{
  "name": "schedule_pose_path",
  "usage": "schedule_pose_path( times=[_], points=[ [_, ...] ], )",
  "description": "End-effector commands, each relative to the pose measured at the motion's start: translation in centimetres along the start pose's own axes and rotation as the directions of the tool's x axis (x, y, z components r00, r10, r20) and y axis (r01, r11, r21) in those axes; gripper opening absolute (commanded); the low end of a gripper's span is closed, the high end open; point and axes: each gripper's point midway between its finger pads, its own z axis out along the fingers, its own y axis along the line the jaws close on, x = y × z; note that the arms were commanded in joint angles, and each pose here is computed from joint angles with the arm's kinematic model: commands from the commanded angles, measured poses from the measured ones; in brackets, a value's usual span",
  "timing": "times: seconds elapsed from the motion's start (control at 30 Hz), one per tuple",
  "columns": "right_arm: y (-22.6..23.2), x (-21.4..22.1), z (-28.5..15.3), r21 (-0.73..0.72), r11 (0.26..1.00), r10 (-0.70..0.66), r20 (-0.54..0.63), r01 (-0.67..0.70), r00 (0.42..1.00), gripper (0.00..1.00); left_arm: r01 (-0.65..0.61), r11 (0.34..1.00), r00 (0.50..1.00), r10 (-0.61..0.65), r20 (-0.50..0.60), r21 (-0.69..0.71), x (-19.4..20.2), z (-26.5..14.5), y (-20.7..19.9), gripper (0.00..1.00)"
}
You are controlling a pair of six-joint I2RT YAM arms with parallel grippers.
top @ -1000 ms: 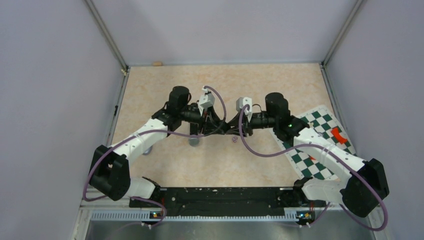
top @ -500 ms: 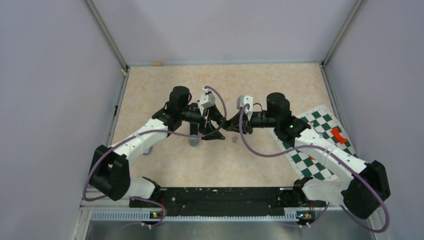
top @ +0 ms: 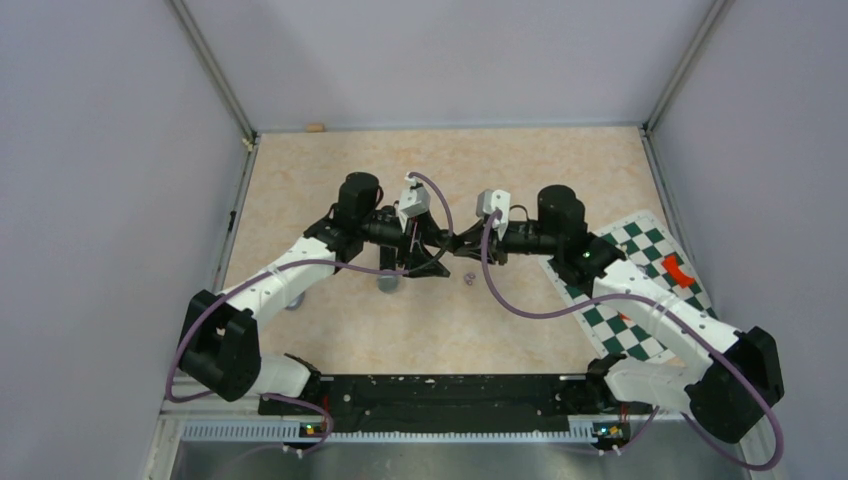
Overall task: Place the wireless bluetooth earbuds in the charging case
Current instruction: Pass from the right arm to the left, then open the charging case with the earbuds to the charging case.
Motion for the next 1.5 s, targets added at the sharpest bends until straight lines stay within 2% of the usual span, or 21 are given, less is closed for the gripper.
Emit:
schedule_pose_path(
  times=[0.0,0.3,0.53,0.73,0.77,0.8,0.87,0.93,1.1,1.27,1.47],
  points=[
    [0.5,-0.9,0.0,-0.043,0.998,-0.036,0.027,0.037,0.999,0.0,-0.076,0.997,0.997,0.076,0.026,0.011,-2.0,-0.1,-0.2,0.72],
    [1.5,0.1,0.0,-0.113,0.993,-0.011,-0.007,0.01,1.0,0.0,-0.084,0.996,0.996,0.084,0.032,-0.001,-2.3,-0.3,-0.1,0.69],
    [1.3,0.3,0.2,-0.105,0.994,-0.009,-0.013,0.007,1.0,0.0,-0.078,0.997,0.996,0.078,0.034,0.009,-2.3,-0.3,-0.2,0.44],
    [0.8,-0.2,0.2,-0.075,0.997,-0.01,0.005,0.01,1.0,0.0,-0.073,0.997,0.997,0.072,0.033,0.008,-2.1,-0.2,-0.1,0.16],
    [0.7,-0.3,0.1,-0.068,0.998,-0.013,0.007,0.013,1.0,0.06,-0.07,0.998,0.997,0.069,0.032,0.009,-2.1,-0.2,-0.1,0.14],
    [0.6,-0.4,0.1,-0.059,0.998,-0.017,0.008,0.017,1.0,0.23,-0.07,0.998,0.997,0.07,0.032,0.006,-2.1,-0.2,0.0,0.13],
    [0.3,-0.7,-0.1,-0.043,0.999,-0.026,0.01,0.027,1.0,0.49,-0.07,0.998,0.997,0.07,0.032,0.004,-2.1,-0.2,0.0,0.1],
    [-0.1,-1.1,-0.4,-0.025,0.999,-0.035,0.015,0.036,0.999,0.62,-0.07,0.998,0.997,0.069,0.032,0.004,-2.2,-0.2,0.0,0.09],
    [-0.8,-1.9,-1.5,0.003,0.999,-0.032,0.032,0.032,0.999,0.7,-0.069,0.998,0.997,0.069,0.031,0.005,-2.1,-0.2,0.0,0.08],
    [-1.8,-1.8,-1.7,0.049,0.998,-0.036,0.029,0.034,0.999,0.71,-0.067,0.998,0.997,0.067,0.032,0.009,-2.1,-0.2,-0.1,0.06],
    [-4.6,-2.0,-2.3,0.2,0.977,-0.081,0.005,0.078,0.997,0.71,-0.069,0.998,0.997,0.069,0.032,0.011,-2.1,-0.2,-0.1,0.04]
  ],
)
